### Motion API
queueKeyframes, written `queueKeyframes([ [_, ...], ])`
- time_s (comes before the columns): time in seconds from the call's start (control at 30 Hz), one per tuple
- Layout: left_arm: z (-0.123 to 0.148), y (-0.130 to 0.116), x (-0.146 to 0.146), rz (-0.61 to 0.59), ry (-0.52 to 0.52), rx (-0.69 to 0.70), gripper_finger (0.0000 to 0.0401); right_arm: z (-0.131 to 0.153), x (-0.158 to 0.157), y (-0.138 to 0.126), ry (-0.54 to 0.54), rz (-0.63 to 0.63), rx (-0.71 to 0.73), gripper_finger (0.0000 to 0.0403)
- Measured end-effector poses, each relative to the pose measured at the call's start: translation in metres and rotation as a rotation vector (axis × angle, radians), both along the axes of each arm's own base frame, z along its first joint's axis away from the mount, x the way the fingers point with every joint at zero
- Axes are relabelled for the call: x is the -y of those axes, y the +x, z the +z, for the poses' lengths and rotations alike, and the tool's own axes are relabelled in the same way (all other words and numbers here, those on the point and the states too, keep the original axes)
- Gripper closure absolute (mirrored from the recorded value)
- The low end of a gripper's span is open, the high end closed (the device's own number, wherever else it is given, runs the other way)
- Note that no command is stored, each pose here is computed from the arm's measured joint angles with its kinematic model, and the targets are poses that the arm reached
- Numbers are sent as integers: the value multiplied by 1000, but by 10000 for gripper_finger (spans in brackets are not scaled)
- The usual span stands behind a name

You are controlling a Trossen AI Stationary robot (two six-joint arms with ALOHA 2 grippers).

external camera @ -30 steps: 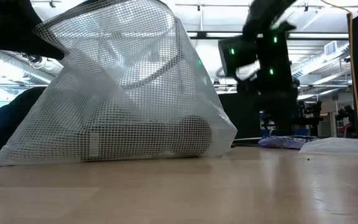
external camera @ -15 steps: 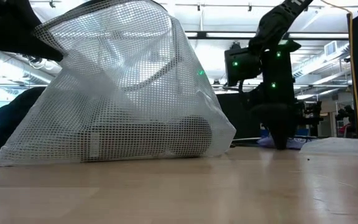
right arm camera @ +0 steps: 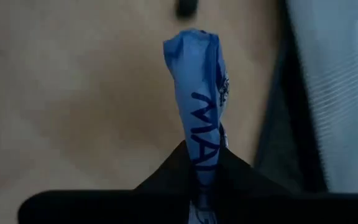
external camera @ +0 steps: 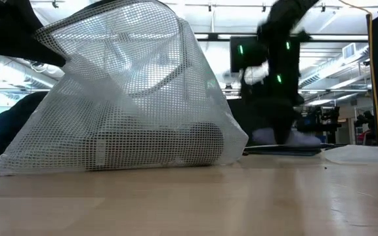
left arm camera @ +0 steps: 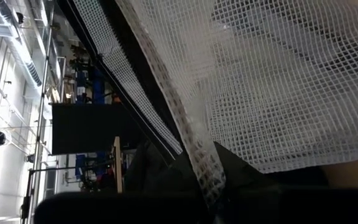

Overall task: Unpack backpack
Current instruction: Put the chocolate bar into the zip bag

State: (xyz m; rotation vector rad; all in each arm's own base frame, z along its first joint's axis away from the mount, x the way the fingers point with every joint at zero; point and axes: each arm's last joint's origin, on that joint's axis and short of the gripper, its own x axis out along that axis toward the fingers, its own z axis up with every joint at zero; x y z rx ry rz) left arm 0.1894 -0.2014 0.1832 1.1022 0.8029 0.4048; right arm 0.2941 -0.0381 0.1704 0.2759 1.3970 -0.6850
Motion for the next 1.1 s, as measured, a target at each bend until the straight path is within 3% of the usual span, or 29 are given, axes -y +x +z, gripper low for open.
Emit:
queueKeyframes([
  [0.1,0,0,0,0,-5,3,401,30,-8,10,-79,29,78,398],
  [0.27,0,0,0,-1,-3,2,401,100,-29,26,-281,91,352,399],
  [0.37,0,0,0,-2,-1,0,401,141,-51,34,-376,167,605,400],
  [0.53,0,0,0,-6,7,-8,401,185,-91,49,-410,389,1055,401],
  [0.6,0,0,0,-9,12,-13,401,188,-102,58,-390,479,1169,402],
  [0.7,0,0,0,-9,13,-13,401,177,-112,74,-376,551,1217,402],
  [0.9,0,1,0,-10,13,-14,401,136,-115,103,-260,669,1171,403],
  [1.1,0,1,0,-10,13,-14,401,132,-116,102,-198,721,1147,376],
])
